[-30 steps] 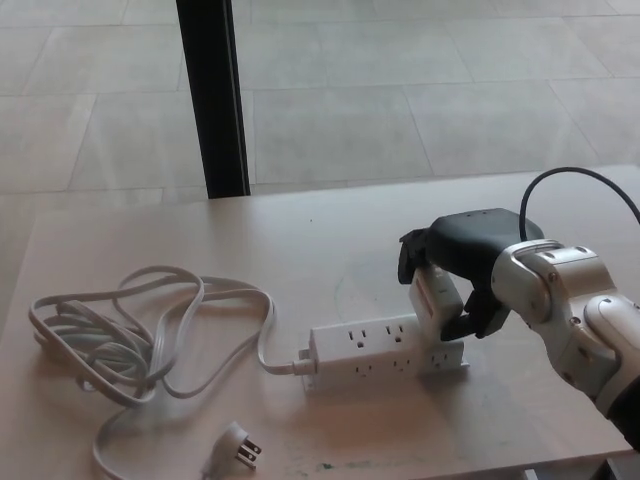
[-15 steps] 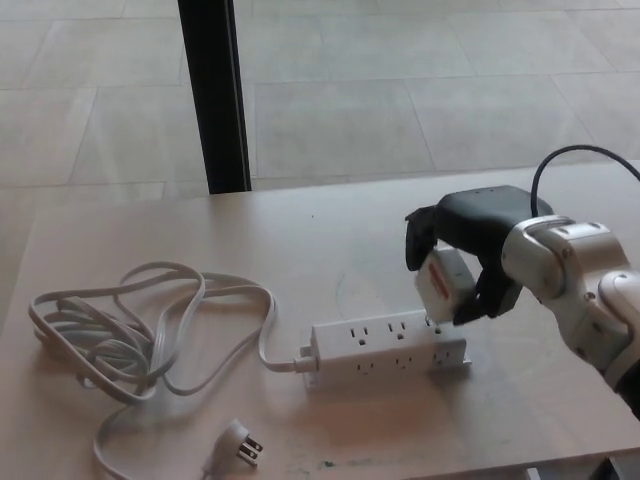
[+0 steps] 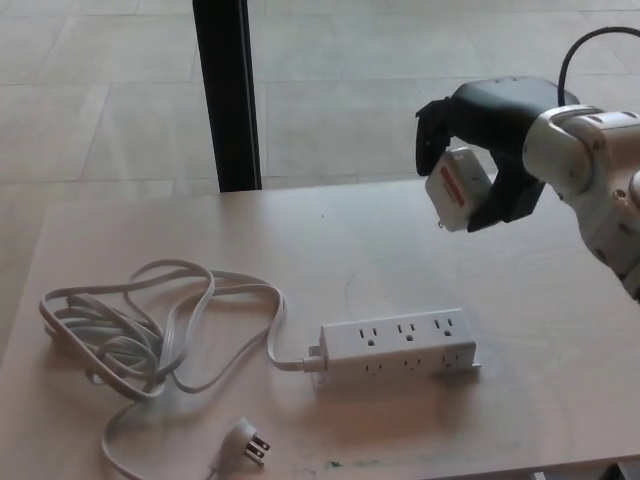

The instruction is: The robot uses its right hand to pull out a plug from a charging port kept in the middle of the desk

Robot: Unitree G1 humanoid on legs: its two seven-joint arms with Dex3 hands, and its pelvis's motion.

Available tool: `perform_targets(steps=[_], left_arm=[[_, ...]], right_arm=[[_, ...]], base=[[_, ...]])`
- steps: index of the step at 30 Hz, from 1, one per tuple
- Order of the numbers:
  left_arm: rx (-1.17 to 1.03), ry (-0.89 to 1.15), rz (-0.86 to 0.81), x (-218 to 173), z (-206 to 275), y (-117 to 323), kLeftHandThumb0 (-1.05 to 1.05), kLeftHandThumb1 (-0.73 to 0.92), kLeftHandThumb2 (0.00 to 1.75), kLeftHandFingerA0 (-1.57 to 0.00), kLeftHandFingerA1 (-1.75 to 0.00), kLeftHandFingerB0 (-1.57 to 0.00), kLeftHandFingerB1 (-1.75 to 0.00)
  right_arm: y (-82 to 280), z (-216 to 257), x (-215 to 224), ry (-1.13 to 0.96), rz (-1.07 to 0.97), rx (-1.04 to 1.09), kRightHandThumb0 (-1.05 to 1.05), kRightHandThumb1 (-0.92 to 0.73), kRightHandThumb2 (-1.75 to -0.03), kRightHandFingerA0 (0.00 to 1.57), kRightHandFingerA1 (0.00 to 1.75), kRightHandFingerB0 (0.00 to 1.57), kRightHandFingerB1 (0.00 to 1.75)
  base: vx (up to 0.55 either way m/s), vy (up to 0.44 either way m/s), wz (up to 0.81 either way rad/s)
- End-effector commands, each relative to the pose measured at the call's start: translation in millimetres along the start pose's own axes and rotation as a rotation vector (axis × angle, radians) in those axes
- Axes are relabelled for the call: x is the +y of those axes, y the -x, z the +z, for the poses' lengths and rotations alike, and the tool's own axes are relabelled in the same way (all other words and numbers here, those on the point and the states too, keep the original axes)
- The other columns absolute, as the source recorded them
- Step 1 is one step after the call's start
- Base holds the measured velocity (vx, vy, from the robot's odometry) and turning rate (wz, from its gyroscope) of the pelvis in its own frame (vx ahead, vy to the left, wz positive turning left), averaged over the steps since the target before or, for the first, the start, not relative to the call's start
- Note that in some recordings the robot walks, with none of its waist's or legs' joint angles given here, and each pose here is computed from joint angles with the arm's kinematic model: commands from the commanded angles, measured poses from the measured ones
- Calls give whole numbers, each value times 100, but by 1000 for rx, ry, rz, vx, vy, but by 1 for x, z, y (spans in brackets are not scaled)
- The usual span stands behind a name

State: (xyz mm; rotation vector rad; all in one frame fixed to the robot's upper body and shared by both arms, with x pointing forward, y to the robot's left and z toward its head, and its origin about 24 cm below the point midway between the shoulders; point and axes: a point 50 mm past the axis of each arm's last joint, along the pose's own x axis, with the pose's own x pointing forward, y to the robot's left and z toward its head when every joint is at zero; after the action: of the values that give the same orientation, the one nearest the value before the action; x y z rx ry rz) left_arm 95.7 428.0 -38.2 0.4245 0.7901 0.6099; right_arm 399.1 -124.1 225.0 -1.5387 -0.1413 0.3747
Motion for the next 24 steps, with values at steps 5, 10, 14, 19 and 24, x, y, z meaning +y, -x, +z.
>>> perform_targets(steps=[5, 10, 14, 19, 24], left_arm=[[-5, -7, 8, 4, 0, 1, -64, 73, 62, -83, -72, -63, -49], [-6, 8, -2, 4, 0, 0, -72, 58, 80, -76, -65, -57, -54], [-11, -8, -2, 4, 1, 0, -65, 73, 62, -80, -63, -61, -47], [-2, -2, -4, 2, -1, 0, -65, 73, 62, -78, -61, -61, -45], [-21, 11, -11, 0, 2, 0, -67, 72, 62, -79, -60, -61, -45]], right_arm=[[19, -55, 25, 41, 92, 157, -32, -58, -67, 85, 139, 84, 108], [28, -72, 61, -9, 195, 242, -27, -54, -72, 79, 143, 77, 78], [30, -72, 84, -29, 227, 249, -28, -56, -73, 79, 134, 76, 71], [31, -64, 112, -52, 268, 237, -28, -56, -72, 79, 146, 75, 84], [29, -55, 122, -75, 293, 220, -24, -57, -75, 70, 136, 69, 89]], base=[[0, 0, 0], [0, 0, 0], [0, 0, 0], [0, 0, 0], [0, 0, 0]])
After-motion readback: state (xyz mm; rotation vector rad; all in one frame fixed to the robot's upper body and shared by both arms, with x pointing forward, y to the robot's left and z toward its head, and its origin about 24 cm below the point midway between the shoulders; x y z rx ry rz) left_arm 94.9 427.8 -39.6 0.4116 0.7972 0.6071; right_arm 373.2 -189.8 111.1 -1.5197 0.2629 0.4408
